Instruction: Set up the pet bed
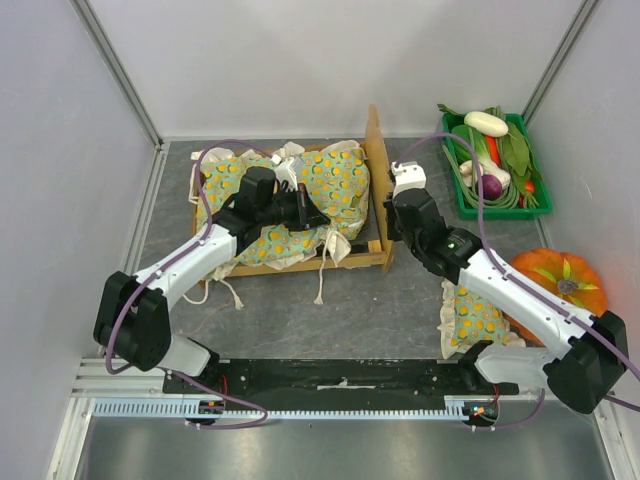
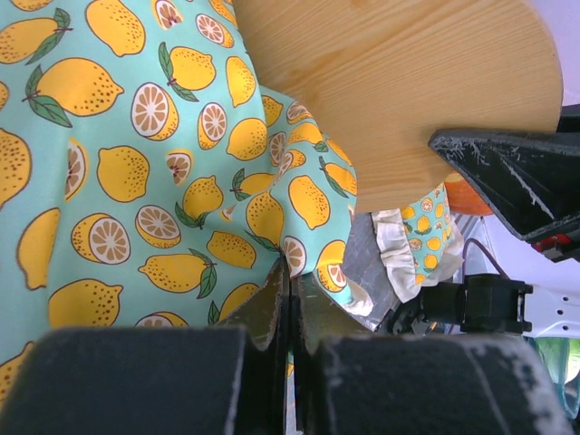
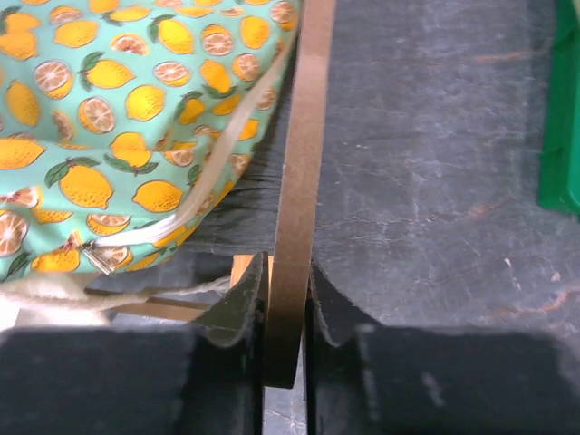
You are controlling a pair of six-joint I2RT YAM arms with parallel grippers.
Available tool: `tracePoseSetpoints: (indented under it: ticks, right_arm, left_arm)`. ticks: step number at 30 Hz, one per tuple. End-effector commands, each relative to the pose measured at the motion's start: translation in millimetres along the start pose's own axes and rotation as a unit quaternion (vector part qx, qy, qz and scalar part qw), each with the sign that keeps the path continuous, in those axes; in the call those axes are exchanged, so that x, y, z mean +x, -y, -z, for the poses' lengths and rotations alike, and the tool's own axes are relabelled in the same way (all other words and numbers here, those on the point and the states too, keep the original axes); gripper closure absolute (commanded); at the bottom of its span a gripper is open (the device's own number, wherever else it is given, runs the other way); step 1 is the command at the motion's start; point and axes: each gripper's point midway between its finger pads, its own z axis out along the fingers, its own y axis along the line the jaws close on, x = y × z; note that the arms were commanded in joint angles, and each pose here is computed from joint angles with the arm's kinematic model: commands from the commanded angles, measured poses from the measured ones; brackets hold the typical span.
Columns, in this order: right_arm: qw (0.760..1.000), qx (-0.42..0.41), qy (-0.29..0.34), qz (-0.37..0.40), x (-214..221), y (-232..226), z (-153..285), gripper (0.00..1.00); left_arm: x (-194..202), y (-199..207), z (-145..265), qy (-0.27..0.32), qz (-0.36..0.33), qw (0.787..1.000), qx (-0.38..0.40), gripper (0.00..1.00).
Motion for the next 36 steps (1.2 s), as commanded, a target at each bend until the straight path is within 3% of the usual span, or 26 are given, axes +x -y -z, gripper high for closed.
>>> tracePoseSetpoints:
  ticks: [1,2,20,26,27,30,36]
  right_arm:
    - [0.996,-0.088,0.014,-0.029,-17,-35,5,0.94]
    - [0.994,-0.099,0.012,-0.033,-14,-39,5,1.00]
    - [0.990,-0.112,0.011,-0.081,-6,-53,0,1.00]
    - [0.992,-0.098,0.010,-0.079,-5,-50,-3,1.00]
    - [0.992,-0.095,0.010,-0.079,-4,-49,-4,1.00]
    - [0.993,-0.092,0.007,-0.077,-2,-48,-5,1.00]
    - [0.994,-0.073,0.007,-0.083,-2,-44,-11,1.00]
  left_arm:
    - [-21,20,-8,0.029,0.003,0.999,0.014,0.98]
    - [-22,20,-10,0.031,0.008,0.999,0.011,0.98]
    - [0,19,-59,0.024,0.048,0.997,-0.058,0.96]
    - [10,17,-42,0.008,0.035,0.997,-0.070,0.56]
    - [5,24,-34,0.016,0.027,0.997,-0.066,0.45]
    - [-1,28,-18,0.023,-0.001,0.997,-0.077,0.30]
    - [-20,41,23,0.063,-0.049,0.993,-0.089,0.20]
